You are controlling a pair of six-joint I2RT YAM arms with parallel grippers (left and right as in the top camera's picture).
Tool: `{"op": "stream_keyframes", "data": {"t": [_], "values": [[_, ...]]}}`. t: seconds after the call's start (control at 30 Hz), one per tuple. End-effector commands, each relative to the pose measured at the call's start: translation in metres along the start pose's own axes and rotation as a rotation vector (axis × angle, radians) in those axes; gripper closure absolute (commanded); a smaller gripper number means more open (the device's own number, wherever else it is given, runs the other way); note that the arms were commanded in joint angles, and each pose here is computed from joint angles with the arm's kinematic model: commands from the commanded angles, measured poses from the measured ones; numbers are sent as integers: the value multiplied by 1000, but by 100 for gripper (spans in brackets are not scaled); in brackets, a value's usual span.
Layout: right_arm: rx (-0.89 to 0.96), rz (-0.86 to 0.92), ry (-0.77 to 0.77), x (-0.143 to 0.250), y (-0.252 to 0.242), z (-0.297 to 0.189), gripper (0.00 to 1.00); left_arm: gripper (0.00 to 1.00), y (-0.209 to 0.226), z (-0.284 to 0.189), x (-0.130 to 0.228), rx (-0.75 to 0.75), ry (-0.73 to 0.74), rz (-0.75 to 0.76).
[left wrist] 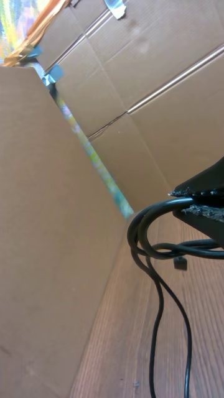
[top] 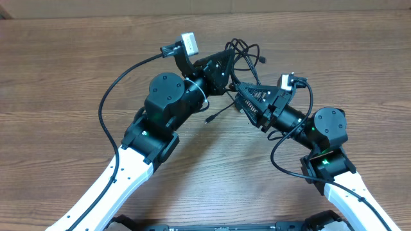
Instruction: Untangle cables
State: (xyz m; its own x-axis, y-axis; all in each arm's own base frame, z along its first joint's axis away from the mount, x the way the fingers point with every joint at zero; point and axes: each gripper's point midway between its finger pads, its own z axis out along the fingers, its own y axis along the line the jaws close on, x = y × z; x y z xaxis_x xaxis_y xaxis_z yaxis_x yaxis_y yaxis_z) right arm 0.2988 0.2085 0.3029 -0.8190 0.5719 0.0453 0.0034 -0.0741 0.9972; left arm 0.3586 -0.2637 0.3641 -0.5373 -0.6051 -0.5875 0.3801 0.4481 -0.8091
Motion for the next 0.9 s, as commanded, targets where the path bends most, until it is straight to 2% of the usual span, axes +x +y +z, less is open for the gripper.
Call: {"op": "stream_keyframes", "data": {"t": [0.0,0.53,0.7,0.87], "values": [[-13,6,-38,-5,3,0,59,96,-16,-6,-10,33,-33,51],[-14,7,-54,-8,4,0,72,96,-17,-6,-8,38,-24,88],[-15,7,-69,-11,4,-1,86,96,-23,-6,-4,70,-2,132],[-16,7,-72,-11,4,-1,93,96,-29,-7,-3,98,1,162]]}}
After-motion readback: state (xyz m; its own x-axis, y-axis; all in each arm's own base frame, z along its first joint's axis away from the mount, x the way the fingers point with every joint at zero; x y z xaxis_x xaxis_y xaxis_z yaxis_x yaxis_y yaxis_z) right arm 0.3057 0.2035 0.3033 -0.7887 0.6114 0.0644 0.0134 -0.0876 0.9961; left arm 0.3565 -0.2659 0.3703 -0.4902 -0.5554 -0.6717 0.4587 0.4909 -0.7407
